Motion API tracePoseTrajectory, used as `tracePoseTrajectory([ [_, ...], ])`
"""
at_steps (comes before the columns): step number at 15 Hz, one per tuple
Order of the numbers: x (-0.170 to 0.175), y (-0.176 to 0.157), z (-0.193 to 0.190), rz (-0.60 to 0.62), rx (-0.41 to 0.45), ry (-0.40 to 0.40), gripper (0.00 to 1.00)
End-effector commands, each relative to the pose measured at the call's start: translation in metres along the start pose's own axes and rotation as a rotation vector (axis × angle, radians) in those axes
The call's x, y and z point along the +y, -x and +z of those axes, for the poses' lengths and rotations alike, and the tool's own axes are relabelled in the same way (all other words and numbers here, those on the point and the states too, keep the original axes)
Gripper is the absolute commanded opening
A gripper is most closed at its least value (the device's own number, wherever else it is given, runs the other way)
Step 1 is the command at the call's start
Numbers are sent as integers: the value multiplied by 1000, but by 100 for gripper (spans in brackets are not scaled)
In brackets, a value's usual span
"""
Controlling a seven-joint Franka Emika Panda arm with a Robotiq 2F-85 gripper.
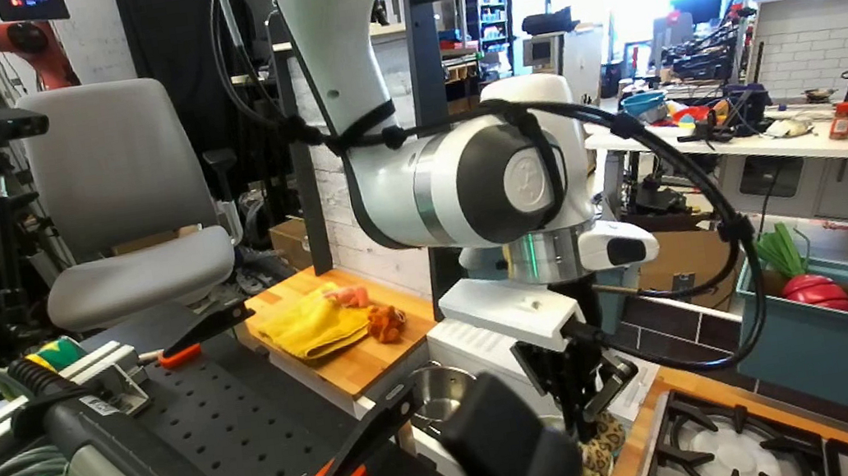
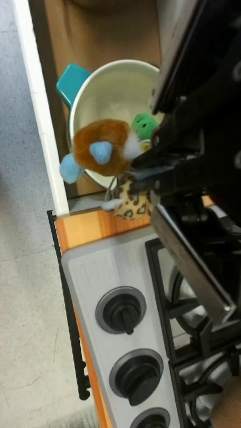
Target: Wipe the counter with the towel. Remove the things from the dishes in the sink and put them on the counter and the stove
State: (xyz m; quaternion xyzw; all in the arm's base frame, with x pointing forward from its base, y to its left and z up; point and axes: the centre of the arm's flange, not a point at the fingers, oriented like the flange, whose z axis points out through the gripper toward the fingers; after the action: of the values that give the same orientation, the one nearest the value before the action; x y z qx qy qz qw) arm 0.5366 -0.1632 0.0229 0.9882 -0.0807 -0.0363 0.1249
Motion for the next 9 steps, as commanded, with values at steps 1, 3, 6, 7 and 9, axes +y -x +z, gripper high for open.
tracePoseTrajectory([
  [1,36,12,-55,67,60,-78,3],
  [3,55,-5,-72,156,85,-99,3],
  [6,76,-40,-76,283,107,-91,3],
  [7,81,-51,-74,327,105,-81,3],
  [9,87,-68,-67,393,78,-67,3],
])
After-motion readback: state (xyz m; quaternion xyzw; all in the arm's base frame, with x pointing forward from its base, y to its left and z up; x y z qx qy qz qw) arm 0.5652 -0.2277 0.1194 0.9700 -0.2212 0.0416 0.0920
